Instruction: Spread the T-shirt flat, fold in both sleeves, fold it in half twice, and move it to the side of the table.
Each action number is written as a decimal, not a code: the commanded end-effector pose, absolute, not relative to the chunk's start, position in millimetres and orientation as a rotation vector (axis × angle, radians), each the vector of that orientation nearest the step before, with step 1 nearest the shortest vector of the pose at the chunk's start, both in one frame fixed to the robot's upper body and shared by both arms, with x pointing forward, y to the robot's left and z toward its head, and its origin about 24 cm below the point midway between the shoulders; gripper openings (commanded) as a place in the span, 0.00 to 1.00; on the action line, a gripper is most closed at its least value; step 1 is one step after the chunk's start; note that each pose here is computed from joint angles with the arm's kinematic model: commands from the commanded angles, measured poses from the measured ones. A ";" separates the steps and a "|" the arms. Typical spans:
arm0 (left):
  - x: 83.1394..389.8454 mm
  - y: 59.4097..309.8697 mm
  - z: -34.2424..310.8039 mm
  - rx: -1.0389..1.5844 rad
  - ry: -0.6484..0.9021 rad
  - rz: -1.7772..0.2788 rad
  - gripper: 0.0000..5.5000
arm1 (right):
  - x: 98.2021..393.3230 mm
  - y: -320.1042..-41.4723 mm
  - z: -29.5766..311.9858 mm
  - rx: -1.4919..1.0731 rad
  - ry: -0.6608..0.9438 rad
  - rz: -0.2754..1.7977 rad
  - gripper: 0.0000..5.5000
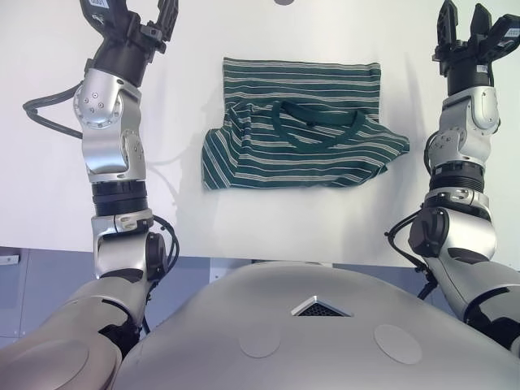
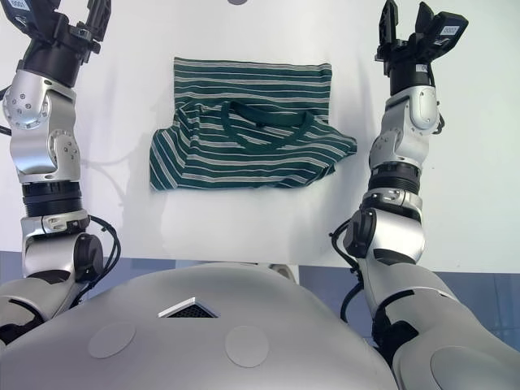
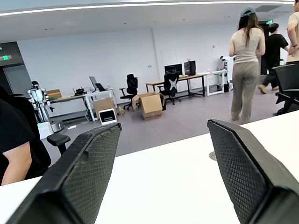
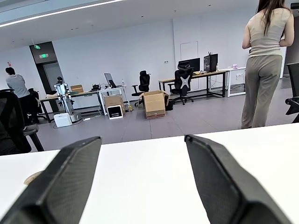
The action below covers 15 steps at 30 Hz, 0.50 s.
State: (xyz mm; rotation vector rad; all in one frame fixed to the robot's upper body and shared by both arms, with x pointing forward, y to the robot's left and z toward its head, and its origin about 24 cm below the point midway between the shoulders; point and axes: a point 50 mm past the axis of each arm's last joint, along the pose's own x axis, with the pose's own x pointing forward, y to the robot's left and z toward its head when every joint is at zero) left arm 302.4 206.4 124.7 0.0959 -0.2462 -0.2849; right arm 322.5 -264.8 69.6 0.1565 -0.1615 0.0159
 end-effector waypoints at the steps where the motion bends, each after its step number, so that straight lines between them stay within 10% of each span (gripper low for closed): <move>1: 300.5 202.1 121.3 0.082 -0.190 -0.379 0.62 | 321.0 -267.5 65.5 0.143 -0.134 0.007 0.60; 6: 273.6 186.4 82.9 0.064 0.201 -0.844 0.62 | 321.6 -266.3 64.5 0.145 -0.131 0.006 0.60; 15: 267.7 177.9 52.6 0.116 0.429 -0.876 0.51 | 323.3 -264.7 63.7 0.144 -0.122 0.011 0.60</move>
